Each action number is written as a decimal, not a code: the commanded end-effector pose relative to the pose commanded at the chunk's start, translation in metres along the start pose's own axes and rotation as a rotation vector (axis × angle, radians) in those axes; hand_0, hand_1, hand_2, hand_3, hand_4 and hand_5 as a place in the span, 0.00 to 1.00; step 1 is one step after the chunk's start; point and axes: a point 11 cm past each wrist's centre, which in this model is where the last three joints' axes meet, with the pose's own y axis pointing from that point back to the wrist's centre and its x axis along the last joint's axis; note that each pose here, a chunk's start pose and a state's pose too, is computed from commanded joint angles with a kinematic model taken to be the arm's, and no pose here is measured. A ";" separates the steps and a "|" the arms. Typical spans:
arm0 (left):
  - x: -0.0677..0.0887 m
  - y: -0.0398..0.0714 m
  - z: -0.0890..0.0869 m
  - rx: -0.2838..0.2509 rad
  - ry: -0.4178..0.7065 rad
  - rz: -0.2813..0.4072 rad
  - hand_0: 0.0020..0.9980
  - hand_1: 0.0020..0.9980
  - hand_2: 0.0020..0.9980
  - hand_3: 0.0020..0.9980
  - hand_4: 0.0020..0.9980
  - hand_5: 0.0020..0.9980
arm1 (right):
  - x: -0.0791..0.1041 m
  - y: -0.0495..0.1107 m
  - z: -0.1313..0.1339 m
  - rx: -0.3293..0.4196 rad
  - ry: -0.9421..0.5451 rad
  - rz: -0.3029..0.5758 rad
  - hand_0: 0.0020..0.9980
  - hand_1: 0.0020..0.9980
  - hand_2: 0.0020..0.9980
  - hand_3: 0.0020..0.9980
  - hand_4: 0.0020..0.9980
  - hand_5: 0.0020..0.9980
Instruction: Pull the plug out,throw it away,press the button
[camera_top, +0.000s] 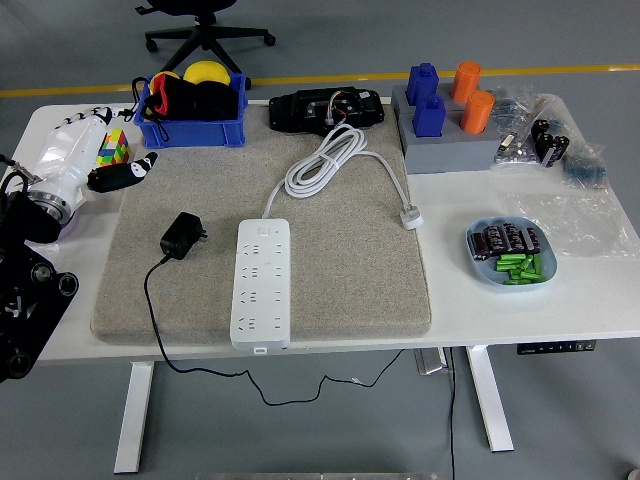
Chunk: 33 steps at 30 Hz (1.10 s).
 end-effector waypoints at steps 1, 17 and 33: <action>0.000 0.000 0.000 0.001 -0.002 -0.001 0.93 0.97 0.92 0.87 0.74 0.51 | 0.000 0.000 0.000 0.000 0.000 0.000 0.73 0.68 0.66 0.64 0.74 0.59; 0.006 -0.003 -0.007 0.022 -0.037 0.003 0.93 0.97 0.92 0.87 0.74 0.52 | 0.002 0.000 -0.013 0.022 -0.019 0.005 0.73 0.67 0.66 0.64 0.74 0.59; 0.008 -0.005 -0.006 -0.021 -0.035 0.011 0.75 0.72 0.65 0.69 0.74 0.33 | 0.007 0.000 -0.017 0.030 -0.034 0.018 0.73 0.68 0.66 0.63 0.74 0.59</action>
